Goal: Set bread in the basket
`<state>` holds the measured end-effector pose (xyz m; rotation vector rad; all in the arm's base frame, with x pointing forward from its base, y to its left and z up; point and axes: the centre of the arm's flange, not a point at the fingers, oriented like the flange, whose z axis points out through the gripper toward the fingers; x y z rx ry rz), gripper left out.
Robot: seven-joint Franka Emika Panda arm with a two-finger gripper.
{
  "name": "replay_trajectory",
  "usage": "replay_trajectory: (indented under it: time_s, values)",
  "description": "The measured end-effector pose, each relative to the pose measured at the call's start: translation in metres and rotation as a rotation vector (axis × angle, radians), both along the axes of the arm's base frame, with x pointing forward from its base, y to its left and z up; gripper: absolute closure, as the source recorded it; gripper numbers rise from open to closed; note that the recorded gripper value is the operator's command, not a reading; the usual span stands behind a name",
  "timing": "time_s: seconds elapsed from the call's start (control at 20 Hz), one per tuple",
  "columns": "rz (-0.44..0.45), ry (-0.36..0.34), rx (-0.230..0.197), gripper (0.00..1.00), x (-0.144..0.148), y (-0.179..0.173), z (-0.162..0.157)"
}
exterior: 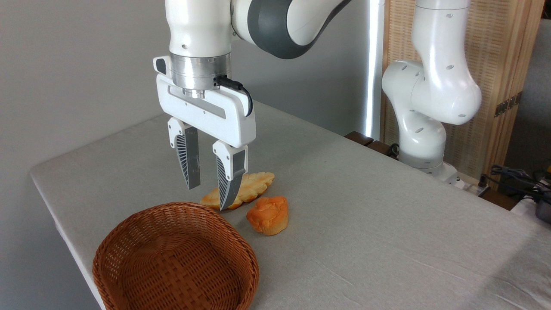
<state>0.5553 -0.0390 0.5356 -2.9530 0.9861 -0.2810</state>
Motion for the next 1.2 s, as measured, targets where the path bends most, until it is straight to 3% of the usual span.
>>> replay_trajectory:
  time_s: [0.3,0.65,1.2]
  values:
    - [-0.005,-0.023,-0.003,0.00,0.003,-0.004,0.012]
    - [-0.020,0.008,-0.003,0.00,0.003,-0.029,0.001]
    - [-0.004,0.007,-0.003,0.00,0.005,-0.021,0.001]
